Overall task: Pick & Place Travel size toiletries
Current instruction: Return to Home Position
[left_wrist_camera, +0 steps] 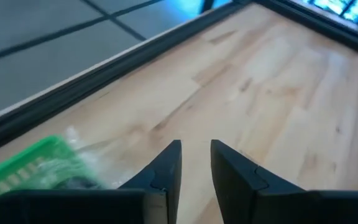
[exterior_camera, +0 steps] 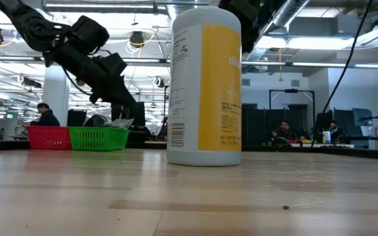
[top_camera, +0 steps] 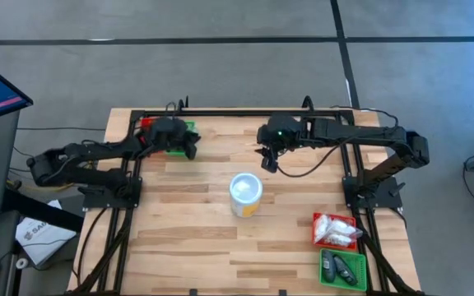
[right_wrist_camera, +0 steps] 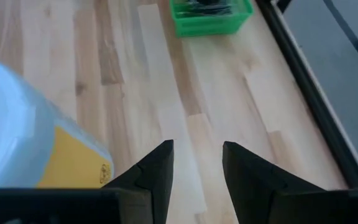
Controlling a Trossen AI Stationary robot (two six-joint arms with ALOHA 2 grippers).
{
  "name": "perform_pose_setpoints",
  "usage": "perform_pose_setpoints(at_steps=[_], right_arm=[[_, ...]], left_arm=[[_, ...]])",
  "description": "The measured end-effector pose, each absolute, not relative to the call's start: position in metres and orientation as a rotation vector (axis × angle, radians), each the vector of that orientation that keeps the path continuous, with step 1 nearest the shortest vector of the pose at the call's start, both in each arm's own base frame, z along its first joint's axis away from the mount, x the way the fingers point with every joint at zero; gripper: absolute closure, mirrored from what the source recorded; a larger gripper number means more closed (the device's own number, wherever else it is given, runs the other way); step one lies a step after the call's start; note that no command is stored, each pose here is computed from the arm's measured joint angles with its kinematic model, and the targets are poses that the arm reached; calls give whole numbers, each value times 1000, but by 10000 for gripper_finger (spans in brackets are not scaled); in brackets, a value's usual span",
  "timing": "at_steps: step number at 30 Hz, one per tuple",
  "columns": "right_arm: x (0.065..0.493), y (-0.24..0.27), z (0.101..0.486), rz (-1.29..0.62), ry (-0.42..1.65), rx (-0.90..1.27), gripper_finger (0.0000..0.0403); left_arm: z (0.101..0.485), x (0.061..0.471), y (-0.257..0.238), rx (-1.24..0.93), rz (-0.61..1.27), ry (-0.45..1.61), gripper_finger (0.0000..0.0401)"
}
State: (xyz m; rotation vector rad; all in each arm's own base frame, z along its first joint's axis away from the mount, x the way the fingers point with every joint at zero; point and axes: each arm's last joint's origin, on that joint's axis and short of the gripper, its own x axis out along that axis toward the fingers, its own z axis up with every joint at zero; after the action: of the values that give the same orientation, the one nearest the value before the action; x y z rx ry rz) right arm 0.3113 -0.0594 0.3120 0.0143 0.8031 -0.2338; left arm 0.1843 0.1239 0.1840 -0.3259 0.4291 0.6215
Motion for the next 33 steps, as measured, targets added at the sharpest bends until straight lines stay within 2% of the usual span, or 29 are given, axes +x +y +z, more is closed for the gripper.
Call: perform_pose_setpoints(at_steps=[9,15,25,33], right_arm=[[319,-46,311,-193,727,-12,274],[320,-38,302,-170,710,-21,274],[282,-22,282,-146,504,-9,281],[241,-14,274,-156,376,11,281]], left_arm=[[199,199,93,-180,451,363,325],[203,179,77,-142,472,284,325],[196,151,43,-157,349,143,325],[190,140,25,-108,399,90,325]])
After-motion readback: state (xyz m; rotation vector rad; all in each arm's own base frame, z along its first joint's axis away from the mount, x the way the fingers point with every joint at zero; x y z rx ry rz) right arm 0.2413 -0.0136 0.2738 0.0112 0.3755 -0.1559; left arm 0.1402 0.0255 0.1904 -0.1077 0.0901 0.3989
